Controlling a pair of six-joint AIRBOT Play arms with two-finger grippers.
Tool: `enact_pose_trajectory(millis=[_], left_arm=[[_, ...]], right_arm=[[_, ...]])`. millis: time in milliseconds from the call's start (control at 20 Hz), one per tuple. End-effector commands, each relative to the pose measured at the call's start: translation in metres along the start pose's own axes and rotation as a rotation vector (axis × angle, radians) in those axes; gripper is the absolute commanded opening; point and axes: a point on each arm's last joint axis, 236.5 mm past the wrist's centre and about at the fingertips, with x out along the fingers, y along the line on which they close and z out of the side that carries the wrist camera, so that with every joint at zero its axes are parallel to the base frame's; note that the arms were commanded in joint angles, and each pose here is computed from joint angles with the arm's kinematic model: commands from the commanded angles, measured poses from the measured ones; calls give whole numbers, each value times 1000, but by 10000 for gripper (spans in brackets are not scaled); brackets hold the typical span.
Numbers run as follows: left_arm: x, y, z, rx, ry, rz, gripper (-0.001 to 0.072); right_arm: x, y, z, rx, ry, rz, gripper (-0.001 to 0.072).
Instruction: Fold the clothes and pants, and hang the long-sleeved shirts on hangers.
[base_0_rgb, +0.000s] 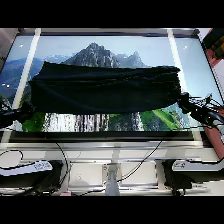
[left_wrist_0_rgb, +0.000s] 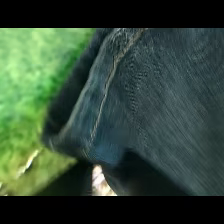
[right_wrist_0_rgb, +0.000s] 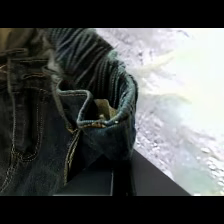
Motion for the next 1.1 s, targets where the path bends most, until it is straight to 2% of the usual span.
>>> enact_pose_trajectory(millis=[0, 200, 400, 600, 800, 1050], left_arm=[[13, 0, 13, 52, -61, 46, 23], [-8, -24, 28, 175, -91, 18, 24], [-58, -35, 33, 321, -138, 93, 24], [-117, -45, 28, 443, -185, 178, 23], [-187, -32, 37, 351, -348, 349, 22], [-212, -40, 40, 363, -429, 362, 23]], right_arm=[[-8, 15, 2, -90, -4, 31, 69], [-36, 48, 5, -214, -18, 76, 68], [-72, 34, -4, -221, 22, -83, 67], [-118, 33, -23, -313, 76, -180, 66], [-168, 10, -37, -339, 101, -355, 66], [-207, -7, -59, -389, 176, -468, 66]])
